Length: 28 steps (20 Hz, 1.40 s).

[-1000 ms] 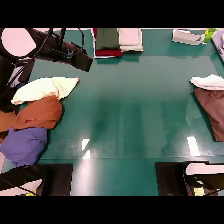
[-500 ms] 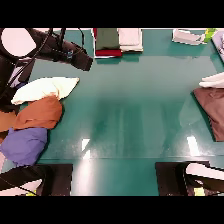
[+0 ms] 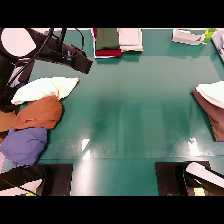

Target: Fold the shirts.

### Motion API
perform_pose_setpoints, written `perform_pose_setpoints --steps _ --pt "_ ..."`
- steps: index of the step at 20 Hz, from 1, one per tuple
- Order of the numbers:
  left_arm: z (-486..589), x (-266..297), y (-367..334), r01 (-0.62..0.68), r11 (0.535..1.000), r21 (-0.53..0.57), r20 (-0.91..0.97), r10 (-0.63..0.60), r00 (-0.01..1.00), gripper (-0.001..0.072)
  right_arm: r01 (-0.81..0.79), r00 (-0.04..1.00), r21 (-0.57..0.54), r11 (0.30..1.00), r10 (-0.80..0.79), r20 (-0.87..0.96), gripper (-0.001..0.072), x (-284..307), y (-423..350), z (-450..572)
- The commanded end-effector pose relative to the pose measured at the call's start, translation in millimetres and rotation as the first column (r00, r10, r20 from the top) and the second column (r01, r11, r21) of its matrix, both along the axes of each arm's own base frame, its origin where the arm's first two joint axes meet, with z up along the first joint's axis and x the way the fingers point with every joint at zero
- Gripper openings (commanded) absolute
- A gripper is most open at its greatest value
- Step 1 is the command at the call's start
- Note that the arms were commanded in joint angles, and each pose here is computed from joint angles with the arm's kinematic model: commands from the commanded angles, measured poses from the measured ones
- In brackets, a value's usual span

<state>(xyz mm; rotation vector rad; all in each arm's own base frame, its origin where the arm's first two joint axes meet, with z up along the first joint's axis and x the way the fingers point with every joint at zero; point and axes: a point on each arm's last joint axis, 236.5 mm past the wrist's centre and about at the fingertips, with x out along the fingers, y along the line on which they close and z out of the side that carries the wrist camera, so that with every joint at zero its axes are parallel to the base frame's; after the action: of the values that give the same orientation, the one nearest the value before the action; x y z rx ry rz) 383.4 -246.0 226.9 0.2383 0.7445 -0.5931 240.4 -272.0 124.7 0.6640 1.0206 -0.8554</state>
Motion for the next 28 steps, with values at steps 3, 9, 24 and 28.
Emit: perform_pose_setpoints --steps 3,9,24,28 --pt "-1.3 -1.4 0.5 0.004 1.0 0.007 -0.005 -0.003 1.0 0.0028 0.035 0.996 0.037 0.999 -0.032 -0.08 0.0039 -54.1 2.3 -60.3" --pt "-1.0 -1.1 0.3 0.003 1.0 0.005 -0.004 -0.003 1.0 0.0028 0.021 0.997 0.111 0.994 -0.029 0.065 0.0528 -23.8 16.4 -52.1" --pt "8.3 7.4 -2.3 -0.003 1.0 -0.017 0.045 0.004 0.999 0.0029 -0.882 0.467 0.129 0.453 0.809 0.356 0.0268 143.2 412.1 -24.4" --pt "8.3 7.5 -2.4 -0.003 1.0 -0.018 0.045 0.004 0.999 0.0029 -0.921 0.389 0.164 0.354 0.859 0.332 0.0019 129.3 454.8 -41.7"
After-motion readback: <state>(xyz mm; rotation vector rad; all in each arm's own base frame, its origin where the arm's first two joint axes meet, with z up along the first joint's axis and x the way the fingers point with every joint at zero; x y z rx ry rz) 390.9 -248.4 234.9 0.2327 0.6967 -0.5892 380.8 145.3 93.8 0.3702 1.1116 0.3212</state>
